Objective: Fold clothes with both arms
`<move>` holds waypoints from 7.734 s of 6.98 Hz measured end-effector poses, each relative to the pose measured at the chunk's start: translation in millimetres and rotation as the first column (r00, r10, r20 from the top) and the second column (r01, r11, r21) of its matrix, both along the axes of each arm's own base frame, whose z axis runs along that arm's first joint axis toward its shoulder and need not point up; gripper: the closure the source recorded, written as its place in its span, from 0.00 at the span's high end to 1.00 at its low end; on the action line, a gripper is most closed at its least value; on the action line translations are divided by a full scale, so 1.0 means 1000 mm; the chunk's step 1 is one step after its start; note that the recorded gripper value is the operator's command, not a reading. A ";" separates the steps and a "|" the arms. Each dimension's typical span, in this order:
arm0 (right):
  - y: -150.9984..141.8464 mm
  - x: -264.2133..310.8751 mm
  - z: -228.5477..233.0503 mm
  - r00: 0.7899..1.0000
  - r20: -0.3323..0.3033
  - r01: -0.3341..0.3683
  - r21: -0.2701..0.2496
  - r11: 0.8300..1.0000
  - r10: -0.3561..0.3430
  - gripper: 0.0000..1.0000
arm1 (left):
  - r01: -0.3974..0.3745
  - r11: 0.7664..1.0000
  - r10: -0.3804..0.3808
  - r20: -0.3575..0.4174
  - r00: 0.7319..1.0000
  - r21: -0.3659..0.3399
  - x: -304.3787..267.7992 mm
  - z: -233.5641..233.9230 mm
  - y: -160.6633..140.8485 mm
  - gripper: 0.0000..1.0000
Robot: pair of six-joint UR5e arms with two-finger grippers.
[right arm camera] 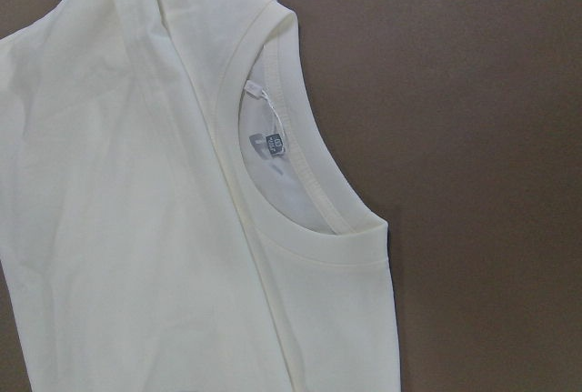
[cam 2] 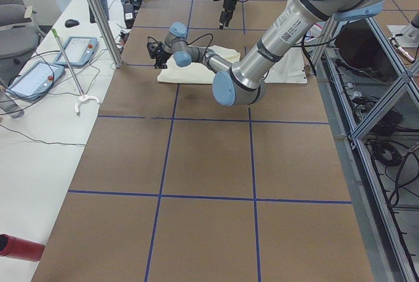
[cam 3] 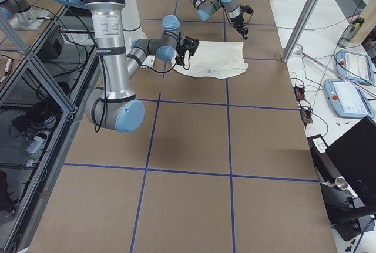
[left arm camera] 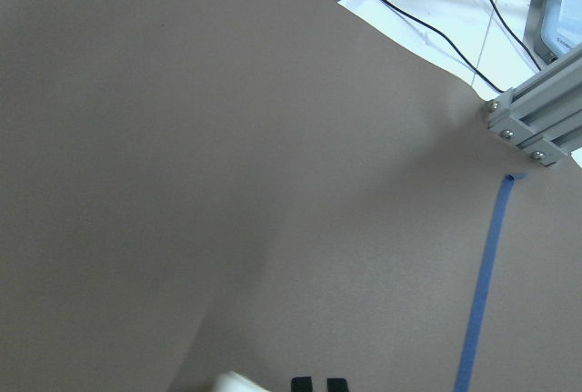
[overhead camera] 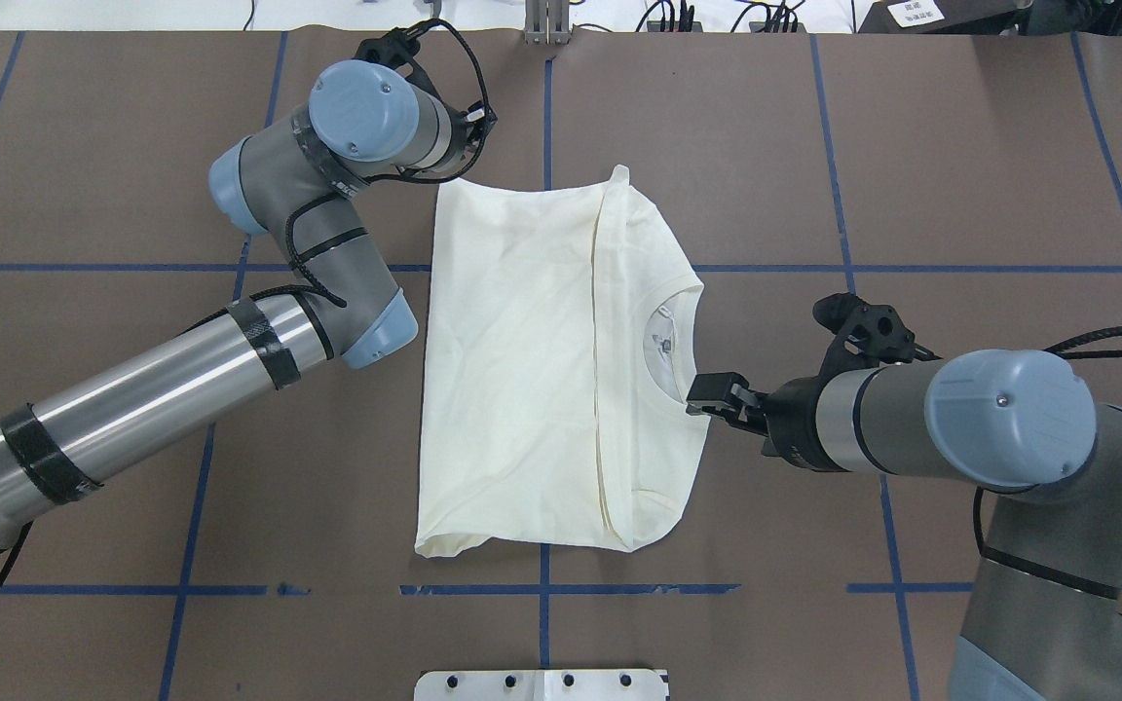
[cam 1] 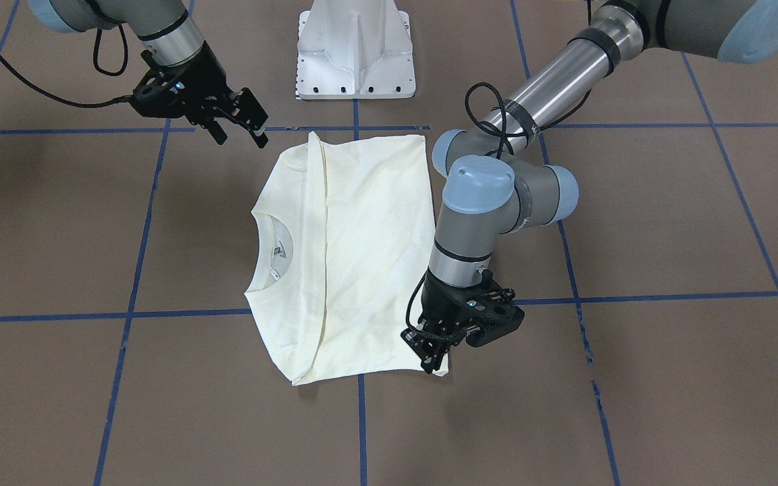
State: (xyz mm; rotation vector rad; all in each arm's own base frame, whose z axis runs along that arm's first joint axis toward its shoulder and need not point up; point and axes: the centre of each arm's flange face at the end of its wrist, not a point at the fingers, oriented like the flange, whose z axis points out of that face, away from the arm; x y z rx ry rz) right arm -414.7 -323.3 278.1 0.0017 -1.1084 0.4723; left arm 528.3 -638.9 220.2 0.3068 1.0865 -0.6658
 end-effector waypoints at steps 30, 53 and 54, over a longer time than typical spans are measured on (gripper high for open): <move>0.052 -0.151 -0.010 0.972 -0.198 -0.160 -0.169 0.973 0.125 0.87 | -0.133 0.988 0.147 -0.193 0.970 0.081 -0.110 -0.019 0.120 0.71; 0.083 -0.109 0.000 0.979 -0.145 -0.177 -0.240 0.954 0.145 0.00 | -0.152 0.955 0.100 -0.207 0.973 -0.253 -0.029 0.024 0.306 0.72; 0.084 -0.109 0.001 0.979 -0.145 -0.173 -0.241 0.955 0.141 0.00 | -0.152 0.942 0.107 -0.162 0.981 -0.298 -0.016 0.032 0.339 0.72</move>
